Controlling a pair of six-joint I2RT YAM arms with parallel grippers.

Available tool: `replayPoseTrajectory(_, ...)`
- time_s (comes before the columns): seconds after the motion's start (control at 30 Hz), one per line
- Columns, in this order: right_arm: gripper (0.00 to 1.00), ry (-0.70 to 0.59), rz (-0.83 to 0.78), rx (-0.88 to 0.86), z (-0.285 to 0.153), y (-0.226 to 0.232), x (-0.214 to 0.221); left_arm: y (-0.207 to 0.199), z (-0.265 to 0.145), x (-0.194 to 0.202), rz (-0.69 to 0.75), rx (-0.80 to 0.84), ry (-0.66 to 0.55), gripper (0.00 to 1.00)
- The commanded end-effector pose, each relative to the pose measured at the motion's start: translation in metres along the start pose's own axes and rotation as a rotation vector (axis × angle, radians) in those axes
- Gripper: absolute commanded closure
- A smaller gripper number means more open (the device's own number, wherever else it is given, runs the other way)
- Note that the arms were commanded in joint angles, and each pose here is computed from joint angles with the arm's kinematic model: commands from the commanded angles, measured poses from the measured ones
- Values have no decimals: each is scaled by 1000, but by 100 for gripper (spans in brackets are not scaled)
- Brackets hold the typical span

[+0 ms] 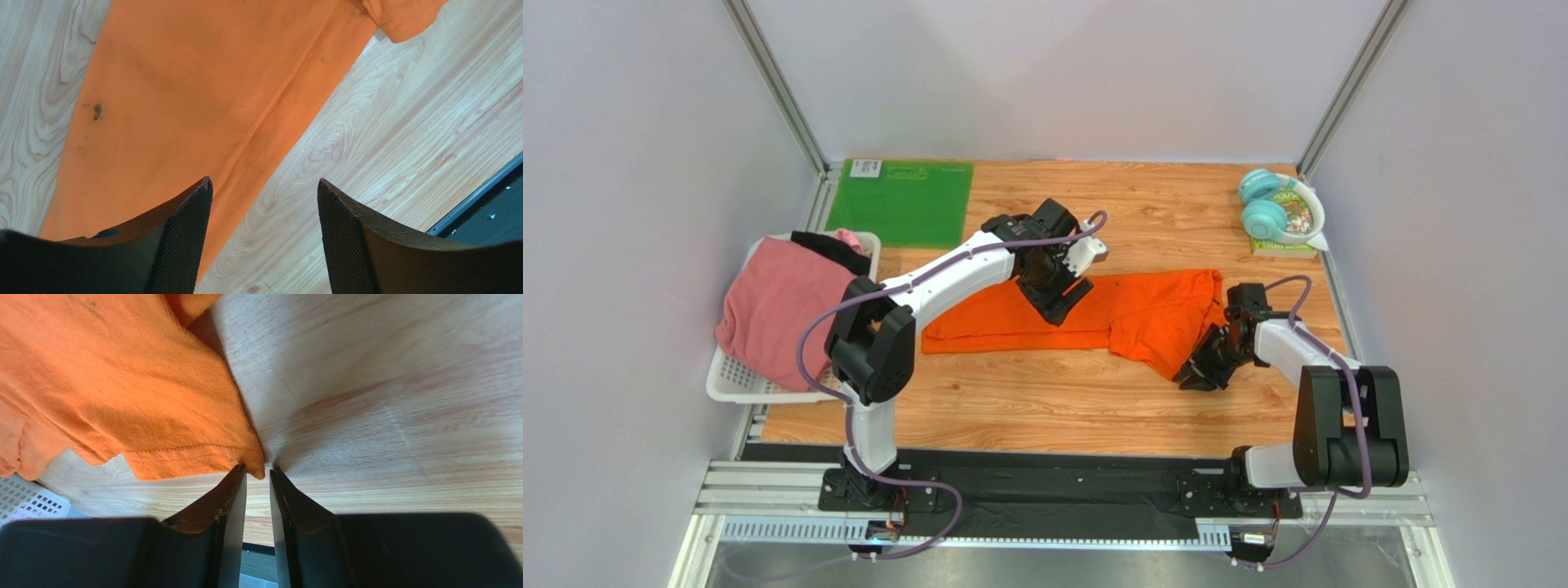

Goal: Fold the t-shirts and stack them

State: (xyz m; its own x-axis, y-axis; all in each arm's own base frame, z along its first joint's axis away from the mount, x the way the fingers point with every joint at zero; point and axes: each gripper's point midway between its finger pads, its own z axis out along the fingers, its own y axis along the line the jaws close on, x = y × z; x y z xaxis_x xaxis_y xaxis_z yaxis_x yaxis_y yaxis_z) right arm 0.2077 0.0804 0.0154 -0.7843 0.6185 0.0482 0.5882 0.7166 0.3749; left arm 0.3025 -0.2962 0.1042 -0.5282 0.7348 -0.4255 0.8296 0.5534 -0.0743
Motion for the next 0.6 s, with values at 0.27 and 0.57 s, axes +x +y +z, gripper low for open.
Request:
replayPoseTrajectory(0.27, 94, -92, -42, 8, -6, 4, -19, 38, -14, 5, -60, -42, -42, 30)
replayPoseTrajectory(0.57, 98, -116, -57, -36, -30, 16, -14, 49, -9, 17, -82, -57, -24, 30)
